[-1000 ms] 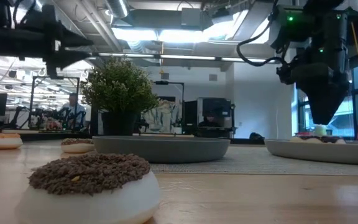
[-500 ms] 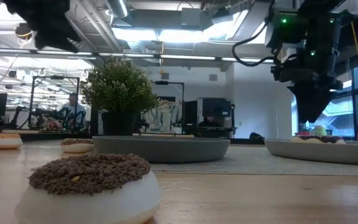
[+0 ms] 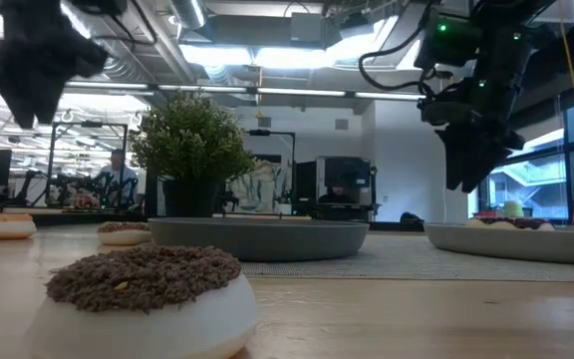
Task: Pick & Place donuts
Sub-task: Put the small yellow donut on the dark gray plate
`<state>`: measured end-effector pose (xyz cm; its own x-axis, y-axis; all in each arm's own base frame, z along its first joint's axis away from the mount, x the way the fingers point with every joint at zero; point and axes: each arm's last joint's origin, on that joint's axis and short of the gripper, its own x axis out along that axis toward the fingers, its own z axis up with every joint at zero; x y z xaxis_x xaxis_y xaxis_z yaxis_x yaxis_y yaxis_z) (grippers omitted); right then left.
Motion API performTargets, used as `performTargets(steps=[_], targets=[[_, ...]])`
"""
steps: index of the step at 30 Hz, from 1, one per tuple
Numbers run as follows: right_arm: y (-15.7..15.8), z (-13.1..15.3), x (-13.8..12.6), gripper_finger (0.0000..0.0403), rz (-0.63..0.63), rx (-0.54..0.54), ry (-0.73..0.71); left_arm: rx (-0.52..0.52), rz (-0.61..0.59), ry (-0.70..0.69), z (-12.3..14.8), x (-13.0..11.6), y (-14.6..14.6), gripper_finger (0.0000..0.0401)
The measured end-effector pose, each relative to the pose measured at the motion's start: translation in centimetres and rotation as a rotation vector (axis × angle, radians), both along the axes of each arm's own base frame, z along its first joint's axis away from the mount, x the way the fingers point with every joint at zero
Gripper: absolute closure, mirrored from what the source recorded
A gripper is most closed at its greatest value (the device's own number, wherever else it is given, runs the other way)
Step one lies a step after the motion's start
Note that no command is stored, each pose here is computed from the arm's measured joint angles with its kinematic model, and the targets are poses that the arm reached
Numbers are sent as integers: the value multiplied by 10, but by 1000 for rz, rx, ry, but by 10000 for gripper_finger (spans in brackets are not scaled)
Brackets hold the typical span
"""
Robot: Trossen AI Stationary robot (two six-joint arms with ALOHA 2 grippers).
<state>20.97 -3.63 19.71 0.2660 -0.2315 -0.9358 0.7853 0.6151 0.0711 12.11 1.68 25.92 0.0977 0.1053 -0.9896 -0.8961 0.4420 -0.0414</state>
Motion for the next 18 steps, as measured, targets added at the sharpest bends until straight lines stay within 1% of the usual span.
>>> performTargets(steps=[4, 6, 9, 12, 18], targets=[[-5, 0, 1, 196, 2, -10, -10, -82, -37, -38, -27, 19, -4, 192], [-7, 0, 0, 196, 9, -14, -6, -118, -16, -14, -40, 23, -5, 192], [-9, 0, 0, 196, 4, -15, -5, -139, 38, 63, -54, 25, -7, 192], [-9, 1, 0, 196, 2, -15, -5, -185, 19, 114, -64, 26, -11, 192], [-9, 0, 0, 196, 4, -8, -6, -185, -15, 101, -75, 40, -15, 192]])
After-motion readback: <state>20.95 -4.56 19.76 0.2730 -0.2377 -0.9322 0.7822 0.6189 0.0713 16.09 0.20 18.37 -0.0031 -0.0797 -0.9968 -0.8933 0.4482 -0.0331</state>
